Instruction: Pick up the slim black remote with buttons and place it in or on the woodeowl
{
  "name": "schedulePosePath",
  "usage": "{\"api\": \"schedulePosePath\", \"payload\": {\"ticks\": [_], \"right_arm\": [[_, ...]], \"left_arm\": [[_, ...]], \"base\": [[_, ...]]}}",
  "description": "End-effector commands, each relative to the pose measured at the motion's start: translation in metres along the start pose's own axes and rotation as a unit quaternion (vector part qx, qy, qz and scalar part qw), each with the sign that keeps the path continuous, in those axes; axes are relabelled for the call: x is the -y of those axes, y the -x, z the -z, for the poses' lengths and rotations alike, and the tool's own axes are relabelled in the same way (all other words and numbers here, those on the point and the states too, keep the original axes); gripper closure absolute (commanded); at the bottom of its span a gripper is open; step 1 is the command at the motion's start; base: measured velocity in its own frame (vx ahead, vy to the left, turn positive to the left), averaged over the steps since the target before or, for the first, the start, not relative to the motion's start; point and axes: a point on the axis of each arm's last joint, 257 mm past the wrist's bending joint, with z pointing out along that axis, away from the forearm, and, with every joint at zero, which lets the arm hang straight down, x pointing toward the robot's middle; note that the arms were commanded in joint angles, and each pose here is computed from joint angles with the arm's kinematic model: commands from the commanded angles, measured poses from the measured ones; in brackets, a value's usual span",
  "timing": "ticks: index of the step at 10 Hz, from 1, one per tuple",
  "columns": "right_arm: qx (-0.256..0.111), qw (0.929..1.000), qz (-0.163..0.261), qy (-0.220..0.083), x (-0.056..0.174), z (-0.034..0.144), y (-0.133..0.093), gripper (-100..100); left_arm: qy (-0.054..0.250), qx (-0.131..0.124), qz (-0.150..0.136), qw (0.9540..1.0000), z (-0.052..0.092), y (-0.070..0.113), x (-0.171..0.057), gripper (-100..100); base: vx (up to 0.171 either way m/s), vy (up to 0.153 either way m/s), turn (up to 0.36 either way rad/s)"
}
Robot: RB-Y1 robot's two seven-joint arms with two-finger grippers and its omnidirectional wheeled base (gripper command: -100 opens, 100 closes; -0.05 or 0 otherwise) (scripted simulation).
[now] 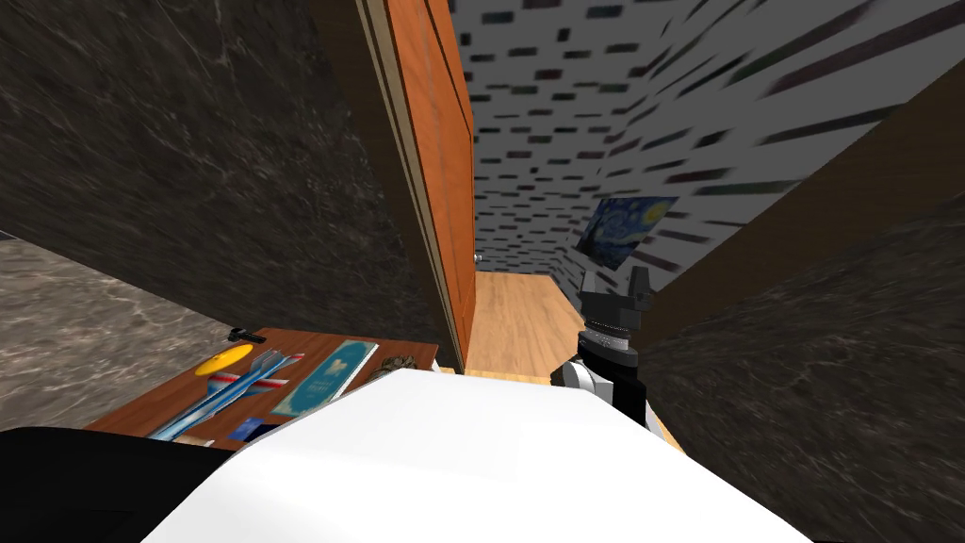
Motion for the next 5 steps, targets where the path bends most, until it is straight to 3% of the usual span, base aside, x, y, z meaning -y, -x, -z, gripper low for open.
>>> {"api": "schedulePosePath", "payload": {"ticks": [1, 5], "right_arm": [[0.000, 1.0000, 0.000, 0.000, 0.000, 0.000, 0.000, 0], [0.000, 1.0000, 0.000, 0.000, 0.000, 0.000, 0.000, 0]], "left_arm": [[0.001, 0.010, -0.008, 0.9999, 0.005, 0.003, 0.009, 100], [-0.001, 0.035, -0.016, 0.9993, 0.022, 0.009, 0.039, 100]], "base": [[-0.020, -0.101, -0.048], [-0.005, -0.050, -0.043]]}}
